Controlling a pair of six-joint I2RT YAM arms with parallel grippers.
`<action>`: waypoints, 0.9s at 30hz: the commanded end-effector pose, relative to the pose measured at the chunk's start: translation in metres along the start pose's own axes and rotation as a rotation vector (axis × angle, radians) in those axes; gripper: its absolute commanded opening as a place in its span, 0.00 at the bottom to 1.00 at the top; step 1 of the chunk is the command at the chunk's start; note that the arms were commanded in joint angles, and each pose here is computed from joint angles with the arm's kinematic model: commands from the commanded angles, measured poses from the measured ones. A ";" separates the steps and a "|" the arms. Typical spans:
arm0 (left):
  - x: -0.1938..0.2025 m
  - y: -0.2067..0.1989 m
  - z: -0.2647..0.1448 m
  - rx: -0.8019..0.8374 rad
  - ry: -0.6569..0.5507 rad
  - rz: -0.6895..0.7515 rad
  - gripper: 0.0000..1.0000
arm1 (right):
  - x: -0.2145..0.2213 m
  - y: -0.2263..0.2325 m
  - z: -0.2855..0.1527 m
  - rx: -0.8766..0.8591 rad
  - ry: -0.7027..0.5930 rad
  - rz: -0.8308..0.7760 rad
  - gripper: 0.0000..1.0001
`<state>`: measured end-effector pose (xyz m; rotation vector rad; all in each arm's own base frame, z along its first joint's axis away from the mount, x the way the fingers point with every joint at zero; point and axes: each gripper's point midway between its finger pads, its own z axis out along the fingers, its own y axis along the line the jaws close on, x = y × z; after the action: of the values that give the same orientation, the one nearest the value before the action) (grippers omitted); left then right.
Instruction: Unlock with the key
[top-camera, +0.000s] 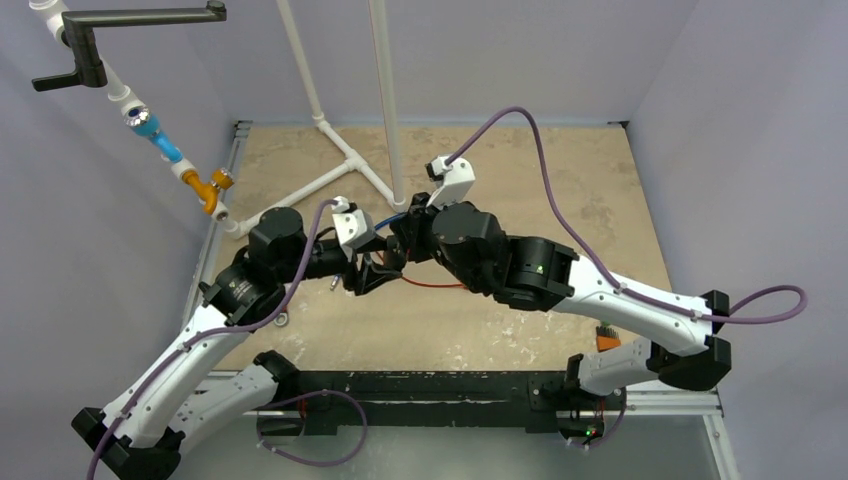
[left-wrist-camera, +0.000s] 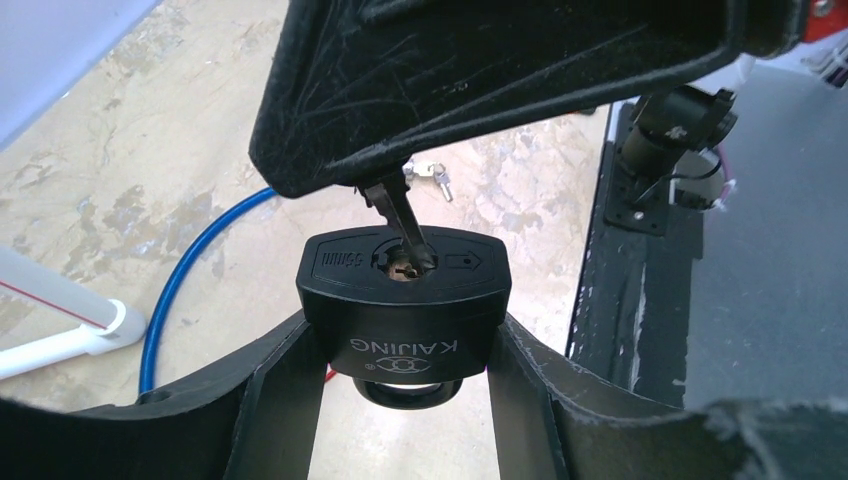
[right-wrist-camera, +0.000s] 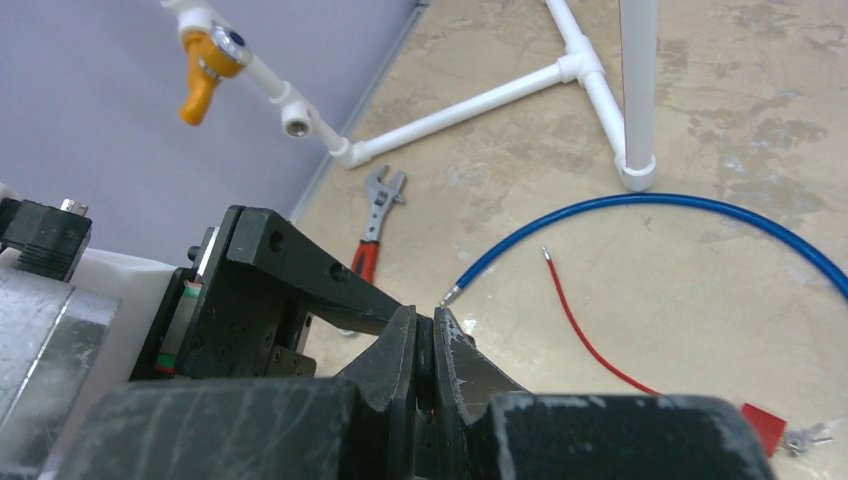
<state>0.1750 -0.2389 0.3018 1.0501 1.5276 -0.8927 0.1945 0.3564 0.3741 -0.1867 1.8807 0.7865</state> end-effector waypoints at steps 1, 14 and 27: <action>-0.063 0.032 -0.010 -0.164 -0.205 0.216 0.00 | 0.045 0.023 -0.014 -0.039 0.165 -0.109 0.00; -0.084 0.040 -0.027 -0.252 -0.302 0.092 0.00 | 0.034 0.037 -0.023 -0.059 0.062 -0.093 0.00; -0.088 0.018 -0.031 -0.147 -0.326 0.089 0.00 | 0.029 0.046 -0.024 -0.127 -0.011 -0.090 0.00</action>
<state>0.1921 -0.2176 0.3209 0.8413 1.5211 -0.8357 0.1643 0.3588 0.3797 -0.2404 1.7912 0.7420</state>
